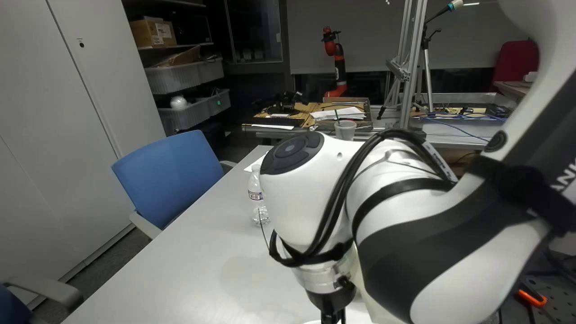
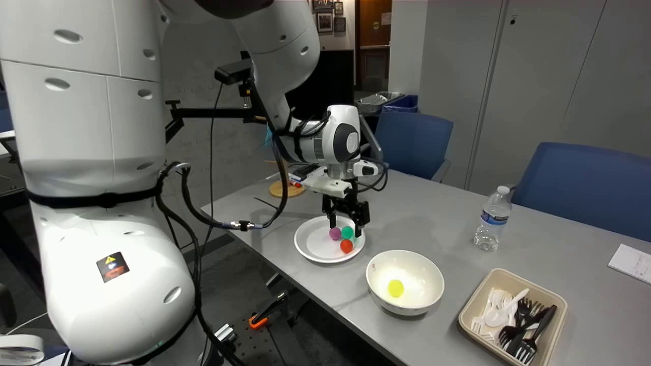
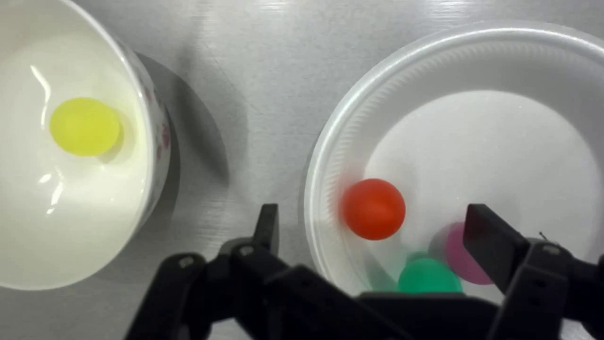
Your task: Pick the red ball and put it in the bowl
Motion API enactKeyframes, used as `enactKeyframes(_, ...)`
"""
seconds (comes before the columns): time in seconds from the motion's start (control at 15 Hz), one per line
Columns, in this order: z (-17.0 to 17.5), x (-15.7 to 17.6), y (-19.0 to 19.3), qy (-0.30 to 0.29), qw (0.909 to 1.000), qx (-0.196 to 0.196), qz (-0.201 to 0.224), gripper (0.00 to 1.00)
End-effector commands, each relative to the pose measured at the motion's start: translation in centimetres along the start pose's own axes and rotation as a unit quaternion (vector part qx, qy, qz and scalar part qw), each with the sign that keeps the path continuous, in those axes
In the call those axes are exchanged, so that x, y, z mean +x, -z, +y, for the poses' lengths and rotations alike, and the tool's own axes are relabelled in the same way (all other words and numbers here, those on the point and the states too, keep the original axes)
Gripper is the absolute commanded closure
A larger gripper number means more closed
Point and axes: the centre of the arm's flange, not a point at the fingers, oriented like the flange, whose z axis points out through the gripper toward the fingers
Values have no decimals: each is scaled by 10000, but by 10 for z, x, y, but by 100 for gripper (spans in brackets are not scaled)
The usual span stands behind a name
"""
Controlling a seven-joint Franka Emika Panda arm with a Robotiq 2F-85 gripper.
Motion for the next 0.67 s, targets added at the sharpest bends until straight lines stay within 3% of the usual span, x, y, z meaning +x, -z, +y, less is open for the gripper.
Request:
enactKeyframes(0.0, -13, 11, -14, 201, 9995, -236, 0, 0)
enactKeyframes(0.6, -31, 16, -37, 493, 9957, -737, 263, 0)
